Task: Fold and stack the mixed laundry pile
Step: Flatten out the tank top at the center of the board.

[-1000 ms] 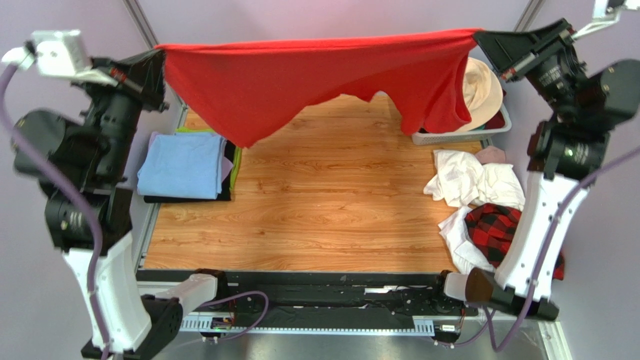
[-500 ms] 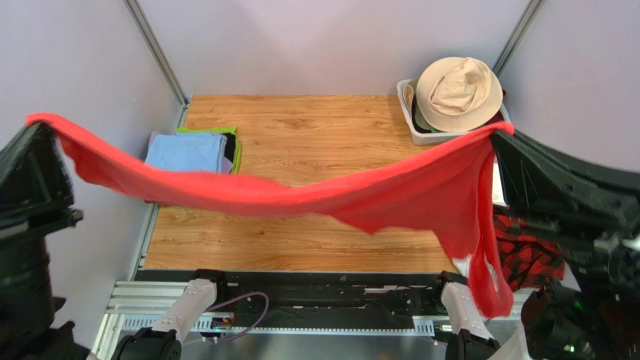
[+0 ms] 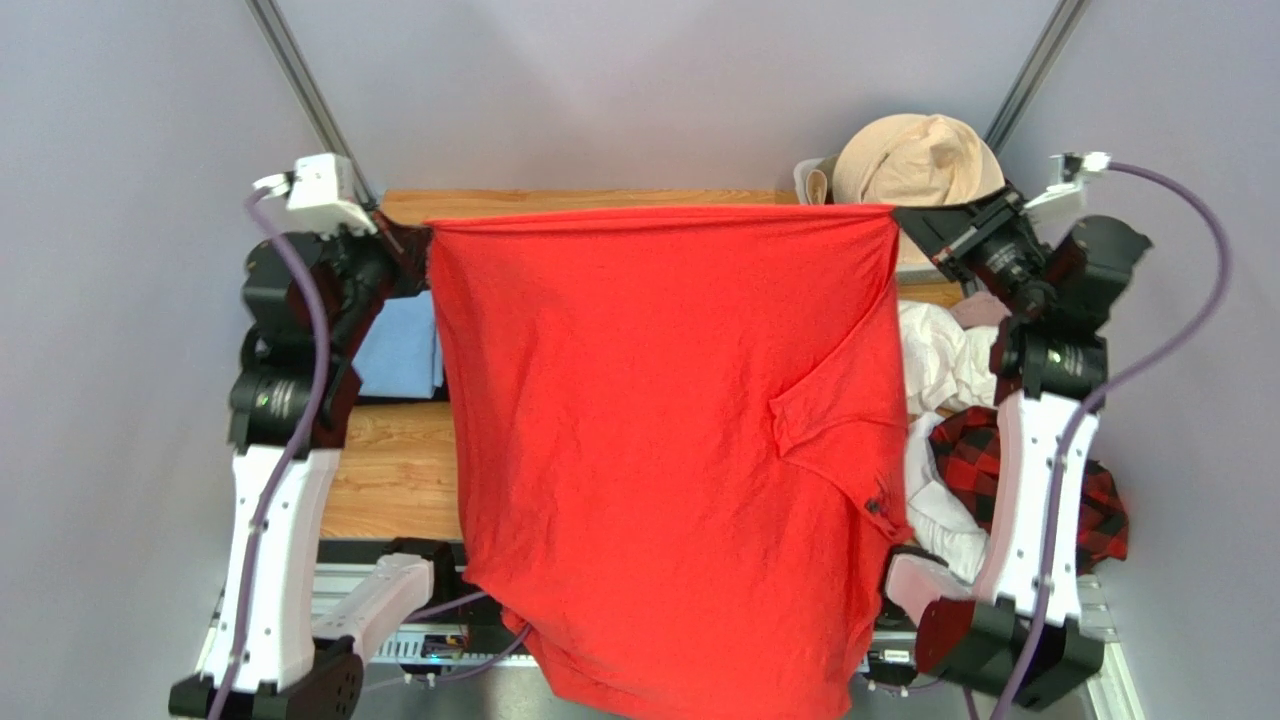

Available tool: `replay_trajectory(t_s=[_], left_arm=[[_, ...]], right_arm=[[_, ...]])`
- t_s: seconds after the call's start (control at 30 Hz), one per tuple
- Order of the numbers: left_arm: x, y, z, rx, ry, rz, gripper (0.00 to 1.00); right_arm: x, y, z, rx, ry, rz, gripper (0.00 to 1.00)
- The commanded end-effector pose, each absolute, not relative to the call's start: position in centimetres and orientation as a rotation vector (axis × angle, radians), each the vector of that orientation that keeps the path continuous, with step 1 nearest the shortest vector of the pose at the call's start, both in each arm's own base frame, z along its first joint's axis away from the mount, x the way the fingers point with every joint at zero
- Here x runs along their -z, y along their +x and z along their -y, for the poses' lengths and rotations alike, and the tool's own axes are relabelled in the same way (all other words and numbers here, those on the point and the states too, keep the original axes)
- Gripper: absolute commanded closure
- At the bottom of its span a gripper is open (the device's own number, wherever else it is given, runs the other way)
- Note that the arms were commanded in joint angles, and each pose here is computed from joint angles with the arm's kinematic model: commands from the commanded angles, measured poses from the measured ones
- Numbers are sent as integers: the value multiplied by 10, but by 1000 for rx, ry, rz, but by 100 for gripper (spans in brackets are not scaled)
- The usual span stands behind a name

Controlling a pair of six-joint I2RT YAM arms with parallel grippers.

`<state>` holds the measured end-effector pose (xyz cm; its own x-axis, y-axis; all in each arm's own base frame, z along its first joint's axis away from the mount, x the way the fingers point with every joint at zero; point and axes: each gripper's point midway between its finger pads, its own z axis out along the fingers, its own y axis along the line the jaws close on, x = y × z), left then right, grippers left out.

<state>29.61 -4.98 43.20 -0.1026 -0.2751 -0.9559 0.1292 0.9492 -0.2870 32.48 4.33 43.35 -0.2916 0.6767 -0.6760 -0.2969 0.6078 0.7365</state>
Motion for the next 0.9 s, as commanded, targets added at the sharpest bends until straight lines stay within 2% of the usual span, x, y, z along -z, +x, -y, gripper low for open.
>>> replay_trajectory(t_s=[0.0,0.27,0.4,0.5,0.6,0.63,0.67,0.7,0.8,0.83,0.87], left_arm=[[-424,352,46,313,-148,-1609,100],[-354,442,54,310,-169,-1746,100],[-305,491,58,296,-182,-1860,100],[-295,522,59,287,-185,-1877,100],[-272,550,61,280,-189,-1919,100],[-267,557,62,279,-190,-1930,100],[-245,567,62,268,-195,-1969,100],[-249,575,61,265,-197,-1960,100],[-227,598,58,257,-209,-1985,100],[-221,603,58,257,-215,-1992,100],[-203,610,56,262,-219,-2018,100]], right_arm=[[-414,361,-41,-946,269,-1608,100],[-330,442,-48,-934,308,-1736,100],[-316,482,-54,-937,290,-1748,100],[-307,513,-61,-927,275,-1771,100],[-278,542,-68,-932,284,-1831,100],[-289,552,-70,-930,258,-1808,100],[-287,558,-71,-926,251,-1810,100],[-265,569,-71,-928,271,-1845,100],[-271,592,-72,-917,244,-1823,100],[-248,600,-71,-923,271,-1872,100],[-260,608,-71,-919,252,-1844,100]])
